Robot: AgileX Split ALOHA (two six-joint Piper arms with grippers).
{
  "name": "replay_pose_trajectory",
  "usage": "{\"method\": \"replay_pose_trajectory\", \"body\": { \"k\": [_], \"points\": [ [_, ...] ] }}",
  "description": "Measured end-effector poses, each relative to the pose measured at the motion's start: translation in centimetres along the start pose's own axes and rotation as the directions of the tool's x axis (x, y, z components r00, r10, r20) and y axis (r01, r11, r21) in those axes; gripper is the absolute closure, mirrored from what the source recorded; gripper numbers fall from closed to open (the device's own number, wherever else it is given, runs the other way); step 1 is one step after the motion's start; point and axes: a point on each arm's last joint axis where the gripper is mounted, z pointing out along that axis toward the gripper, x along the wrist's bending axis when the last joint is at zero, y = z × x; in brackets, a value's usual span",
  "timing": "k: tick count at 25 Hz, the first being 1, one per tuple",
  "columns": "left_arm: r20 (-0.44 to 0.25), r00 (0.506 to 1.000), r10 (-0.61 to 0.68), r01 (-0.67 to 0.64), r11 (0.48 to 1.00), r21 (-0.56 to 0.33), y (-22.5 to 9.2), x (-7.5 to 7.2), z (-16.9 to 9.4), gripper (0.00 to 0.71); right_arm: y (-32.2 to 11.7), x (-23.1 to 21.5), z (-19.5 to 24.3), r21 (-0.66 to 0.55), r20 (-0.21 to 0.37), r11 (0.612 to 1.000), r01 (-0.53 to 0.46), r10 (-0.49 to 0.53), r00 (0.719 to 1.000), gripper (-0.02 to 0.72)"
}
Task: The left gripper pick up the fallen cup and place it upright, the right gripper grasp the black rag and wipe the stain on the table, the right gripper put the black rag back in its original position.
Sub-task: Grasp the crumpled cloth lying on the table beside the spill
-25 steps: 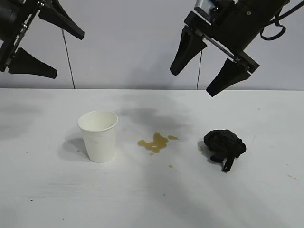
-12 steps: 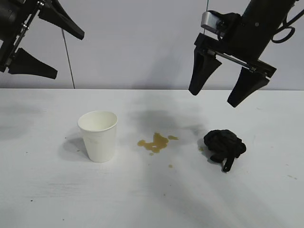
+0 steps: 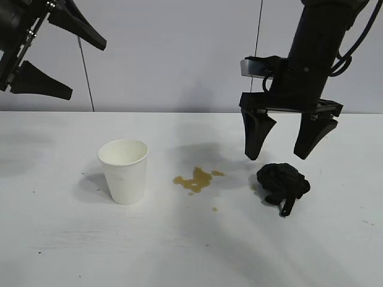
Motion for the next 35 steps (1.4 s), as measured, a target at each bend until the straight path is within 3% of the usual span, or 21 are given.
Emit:
{"method": "replay_pose_trajectory", "body": {
  "k": [4,16,22,31,35],
  "points": [
    [0.000,1.000,0.000,0.000,1.000,0.000,0.0,0.0,0.0,0.053,0.2,-0.4,1.3,0.024,0.013,1.000,-0.006,0.006,1.000,0.136],
    [-0.001,1.000,0.000,0.000,1.000,0.000,0.0,0.0,0.0,0.053,0.3,-1.2,2.5,0.041,0.082,0.998,-0.045,0.041,0.996,0.169],
    [0.000,1.000,0.000,0.000,1.000,0.002,0.0,0.0,0.0,0.053,0.3,-1.3,3.0,0.053,0.085,0.996,-0.069,0.065,0.994,0.274],
    [0.002,1.000,0.000,0.000,1.000,0.005,0.0,0.0,0.0,0.053,0.4,-1.4,3.0,0.036,0.087,0.997,-0.073,0.070,0.994,0.286],
    [0.003,1.000,0.000,0.000,1.000,0.006,-0.1,0.0,0.0,0.053,0.4,-1.4,3.0,0.036,0.087,0.997,-0.075,0.072,0.994,0.326]
  ]
}}
